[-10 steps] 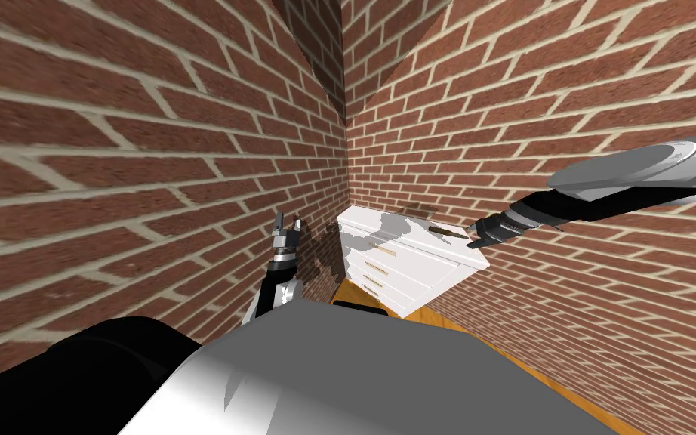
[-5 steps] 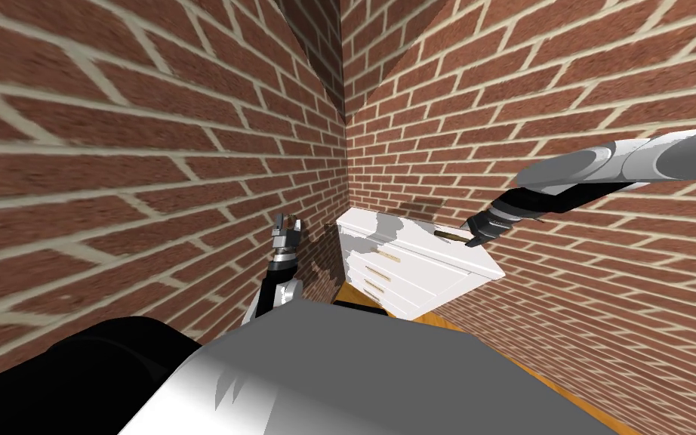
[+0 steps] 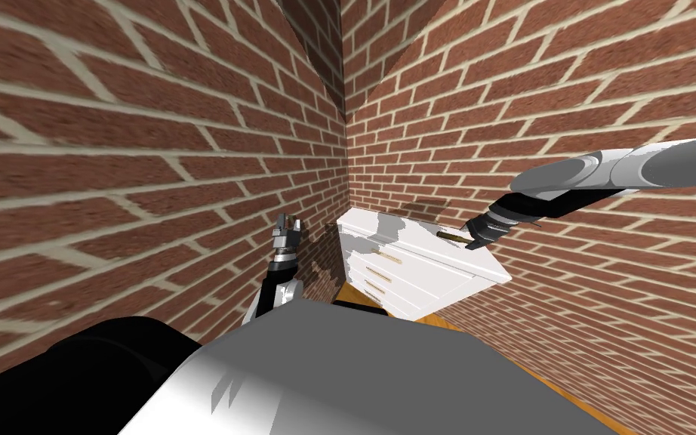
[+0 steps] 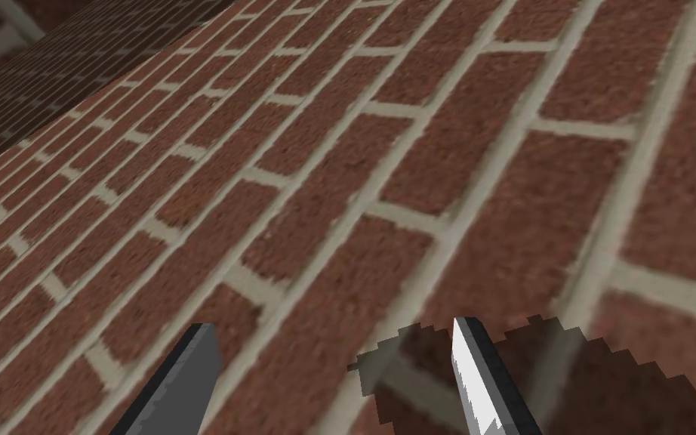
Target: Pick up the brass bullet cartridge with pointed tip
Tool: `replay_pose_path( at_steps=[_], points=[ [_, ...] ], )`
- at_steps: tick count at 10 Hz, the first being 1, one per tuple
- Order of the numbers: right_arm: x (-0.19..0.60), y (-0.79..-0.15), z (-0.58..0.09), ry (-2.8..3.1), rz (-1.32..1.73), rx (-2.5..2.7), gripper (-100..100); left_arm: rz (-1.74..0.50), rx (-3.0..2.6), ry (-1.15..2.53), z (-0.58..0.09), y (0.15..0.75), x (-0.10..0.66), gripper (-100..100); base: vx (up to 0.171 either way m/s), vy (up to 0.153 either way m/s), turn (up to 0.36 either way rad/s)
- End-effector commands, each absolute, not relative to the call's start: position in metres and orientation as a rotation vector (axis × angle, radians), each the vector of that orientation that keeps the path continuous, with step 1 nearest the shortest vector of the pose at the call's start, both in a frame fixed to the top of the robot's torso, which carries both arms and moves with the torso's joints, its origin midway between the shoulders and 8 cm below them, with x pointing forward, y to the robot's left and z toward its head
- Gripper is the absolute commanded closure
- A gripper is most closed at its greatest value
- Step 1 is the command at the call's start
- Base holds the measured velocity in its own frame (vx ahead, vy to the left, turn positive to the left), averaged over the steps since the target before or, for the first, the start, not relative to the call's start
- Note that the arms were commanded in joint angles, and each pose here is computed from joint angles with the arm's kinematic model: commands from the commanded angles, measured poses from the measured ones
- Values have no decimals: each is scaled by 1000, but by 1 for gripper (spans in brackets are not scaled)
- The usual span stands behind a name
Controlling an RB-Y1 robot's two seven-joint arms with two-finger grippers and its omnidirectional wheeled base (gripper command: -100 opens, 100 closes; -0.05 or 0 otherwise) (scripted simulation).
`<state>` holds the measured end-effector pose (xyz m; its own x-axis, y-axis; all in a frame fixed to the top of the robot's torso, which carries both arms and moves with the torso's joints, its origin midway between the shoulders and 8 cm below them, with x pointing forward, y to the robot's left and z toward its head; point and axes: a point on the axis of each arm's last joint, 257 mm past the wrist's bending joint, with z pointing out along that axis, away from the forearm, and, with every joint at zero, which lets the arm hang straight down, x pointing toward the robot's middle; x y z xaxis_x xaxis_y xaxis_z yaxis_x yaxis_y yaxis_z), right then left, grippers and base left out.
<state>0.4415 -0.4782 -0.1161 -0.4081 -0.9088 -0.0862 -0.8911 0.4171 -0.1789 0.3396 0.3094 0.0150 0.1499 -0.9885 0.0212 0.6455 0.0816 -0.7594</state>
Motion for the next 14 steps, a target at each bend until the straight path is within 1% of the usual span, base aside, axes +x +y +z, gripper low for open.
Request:
replay_pose_path(
  at_steps=[1, 2, 6, 7, 8, 12, 14],
  points=[
    [441, -478, -116, 2497, -156, -1602, -100, -1334, -724, 594, 15, 309, 340, 0, -6, 2, 10],
    [442, -479, -117, 2495, -159, -1602, 100, -1334, -724, 594, 15, 309, 340, 0, 0, 0, 0],
    [442, -479, -117, 2496, -159, -1602, 100, -1334, -724, 594, 15, 309, 340, 0, 0, 0, 0],
    [442, -479, -117, 2496, -159, -1602, 0, -1334, -724, 594, 15, 309, 340, 0, 0, 0, 0],
    [445, -463, -109, 2452, -137, -1637, -100, -1334, -724, 594, 15, 309, 340, 0, -23, -103, 214],
    [438, -438, -107, 2433, -55, -1667, -100, -1334, -724, 594, 15, 309, 340, 0, -86, -154, 211],
    [435, -437, -106, 2478, -21, -1624, -100, -1334, -724, 594, 15, 309, 340, 0, -3, -53, 133]
  ],
)
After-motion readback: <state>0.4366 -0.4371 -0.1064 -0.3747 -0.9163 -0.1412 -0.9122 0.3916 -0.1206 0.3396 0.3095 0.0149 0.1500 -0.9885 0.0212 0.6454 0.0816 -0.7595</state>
